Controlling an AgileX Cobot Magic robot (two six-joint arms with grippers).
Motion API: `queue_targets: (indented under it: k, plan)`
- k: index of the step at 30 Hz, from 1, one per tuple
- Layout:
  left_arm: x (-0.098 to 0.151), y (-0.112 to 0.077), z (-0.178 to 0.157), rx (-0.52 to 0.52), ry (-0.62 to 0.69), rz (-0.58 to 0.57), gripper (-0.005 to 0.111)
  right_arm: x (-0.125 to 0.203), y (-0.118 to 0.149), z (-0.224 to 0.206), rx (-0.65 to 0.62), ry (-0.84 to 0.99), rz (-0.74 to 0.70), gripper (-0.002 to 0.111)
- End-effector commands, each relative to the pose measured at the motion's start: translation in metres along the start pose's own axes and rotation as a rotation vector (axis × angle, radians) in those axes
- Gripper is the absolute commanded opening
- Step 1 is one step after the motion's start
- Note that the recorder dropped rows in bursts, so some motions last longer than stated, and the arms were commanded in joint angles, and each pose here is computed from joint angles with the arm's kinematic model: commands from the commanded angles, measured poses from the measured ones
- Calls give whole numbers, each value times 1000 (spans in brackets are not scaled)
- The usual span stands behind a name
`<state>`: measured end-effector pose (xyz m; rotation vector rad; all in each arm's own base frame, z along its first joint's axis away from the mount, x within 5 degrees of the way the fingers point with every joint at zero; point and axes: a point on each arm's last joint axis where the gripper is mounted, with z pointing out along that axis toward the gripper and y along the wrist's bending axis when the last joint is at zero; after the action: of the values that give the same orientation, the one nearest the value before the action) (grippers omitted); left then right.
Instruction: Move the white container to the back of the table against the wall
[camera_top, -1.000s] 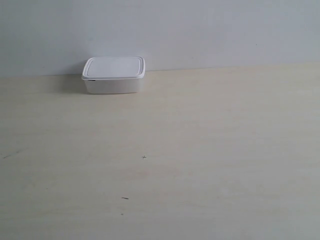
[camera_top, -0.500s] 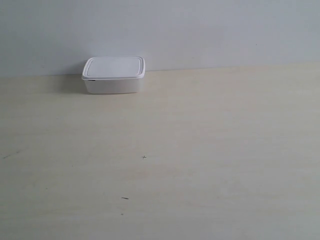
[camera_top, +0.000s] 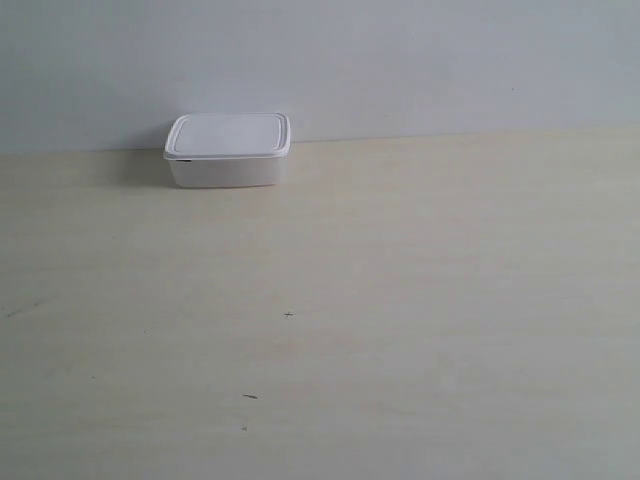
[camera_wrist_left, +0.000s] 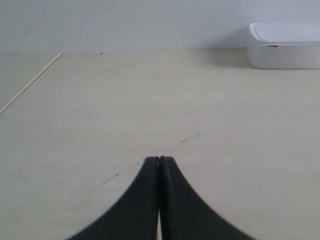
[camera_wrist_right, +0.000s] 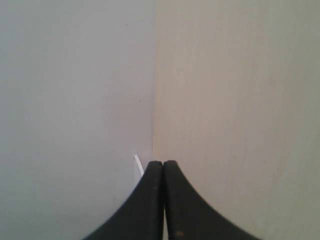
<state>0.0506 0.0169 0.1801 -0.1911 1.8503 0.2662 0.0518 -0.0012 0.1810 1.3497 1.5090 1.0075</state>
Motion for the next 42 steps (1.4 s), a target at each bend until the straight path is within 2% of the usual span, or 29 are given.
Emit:
queue_targets:
  k: [1, 4, 6, 14, 17, 20, 23, 26, 42]
  plan:
    - [-1, 0, 0, 3, -11, 4, 0, -1, 1, 0, -17, -14, -12, 0]
    - [-1, 0, 0, 3, -11, 4, 0, -1, 1, 0, -17, -14, -13, 0]
    - [-1, 0, 0, 3, -11, 4, 0, -3, 1, 0, -10, -34, -125, 0]
    - [-1, 0, 0, 3, -11, 4, 0, -6, 1, -1, 22, -75, -1119, 0]
    - [-1, 0, 0, 3, -11, 4, 0, -3, 5, -1, -22, -73, -1368, 0]
    - [-1, 0, 0, 3, -11, 4, 0, 0, 9, -1, -82, -88, -1533, 0]
    - [-1, 0, 0, 3, -11, 4, 0, 1, 7, -1, -63, -62, -1639, 0]
    - [-1, 0, 0, 3, -11, 4, 0, 1, 6, -1, -58, -58, -1675, 0]
    - [-1, 0, 0, 3, -11, 4, 0, 1, 6, -1, -68, -48, -1573, 0]
